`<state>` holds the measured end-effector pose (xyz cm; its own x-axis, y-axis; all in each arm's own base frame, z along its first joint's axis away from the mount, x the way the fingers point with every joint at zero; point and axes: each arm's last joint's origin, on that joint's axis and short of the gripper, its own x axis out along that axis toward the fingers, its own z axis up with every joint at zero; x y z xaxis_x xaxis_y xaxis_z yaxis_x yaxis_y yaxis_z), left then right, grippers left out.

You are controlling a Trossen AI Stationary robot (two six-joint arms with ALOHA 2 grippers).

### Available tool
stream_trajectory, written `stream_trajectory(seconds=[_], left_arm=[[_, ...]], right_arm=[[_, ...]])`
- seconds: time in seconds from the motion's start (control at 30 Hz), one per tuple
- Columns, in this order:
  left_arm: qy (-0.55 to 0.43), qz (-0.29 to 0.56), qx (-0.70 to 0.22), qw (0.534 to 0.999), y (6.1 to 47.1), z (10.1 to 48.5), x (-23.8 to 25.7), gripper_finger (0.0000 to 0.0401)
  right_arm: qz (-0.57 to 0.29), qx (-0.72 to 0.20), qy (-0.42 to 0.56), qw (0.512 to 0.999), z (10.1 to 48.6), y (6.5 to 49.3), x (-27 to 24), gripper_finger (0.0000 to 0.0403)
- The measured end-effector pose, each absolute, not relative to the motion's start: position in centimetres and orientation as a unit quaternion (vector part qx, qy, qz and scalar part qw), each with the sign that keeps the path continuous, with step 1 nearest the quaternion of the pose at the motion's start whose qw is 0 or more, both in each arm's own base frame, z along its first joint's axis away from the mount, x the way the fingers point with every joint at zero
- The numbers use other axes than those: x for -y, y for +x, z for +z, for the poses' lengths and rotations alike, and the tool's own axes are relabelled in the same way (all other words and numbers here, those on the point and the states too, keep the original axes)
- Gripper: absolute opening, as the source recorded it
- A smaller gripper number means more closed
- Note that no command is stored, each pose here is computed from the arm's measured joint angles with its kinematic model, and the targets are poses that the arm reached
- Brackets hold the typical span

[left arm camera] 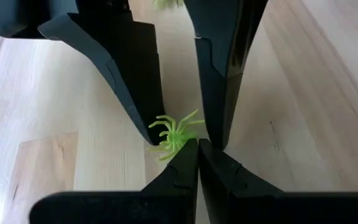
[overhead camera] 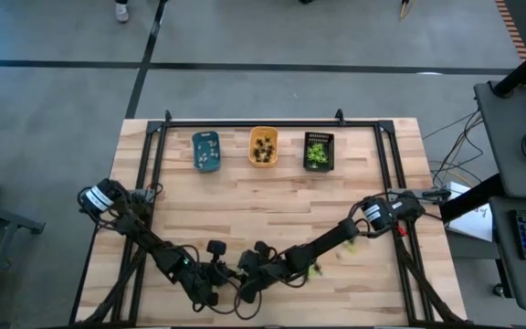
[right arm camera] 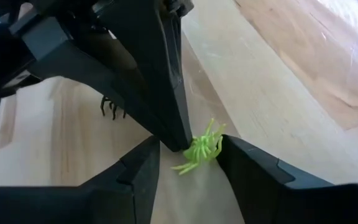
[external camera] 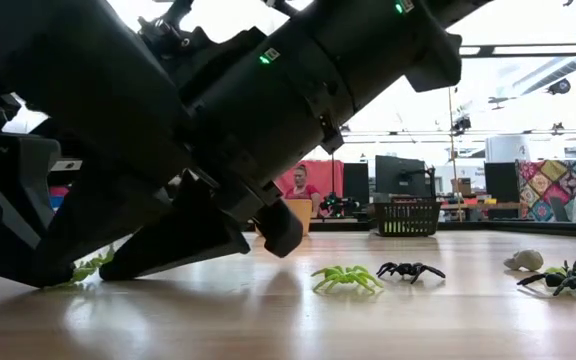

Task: Sort Halloween decoration
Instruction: Put the green spider toy into the black bin

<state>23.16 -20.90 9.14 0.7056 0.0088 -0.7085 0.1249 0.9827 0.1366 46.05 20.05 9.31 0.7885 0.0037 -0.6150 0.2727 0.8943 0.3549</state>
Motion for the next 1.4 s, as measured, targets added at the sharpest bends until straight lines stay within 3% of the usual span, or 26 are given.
stream_trajectory(seconds=[0.73, 1.23, 1.4], left_arm=[[0.087, -0.033, -0.377, 0.922, 23.0, 9.5, 21.0, 0.0000], [0.094, -0.038, -0.385, 0.917, 22.5, 10.3, 20.8, 0.0000], [0.101, -0.038, -0.395, 0.912, 22.1, 11.0, 20.5, 0.0000]], right_arm=[[-0.073, -0.322, 0.247, 0.911, 9.2, 46.0, -20.2, 0.0058], [-0.078, -0.321, 0.253, 0.909, 9.2, 46.0, -20.1, 0.0048], [-0.078, -0.319, 0.253, 0.910, 9.2, 46.0, -20.1, 0.0015]])
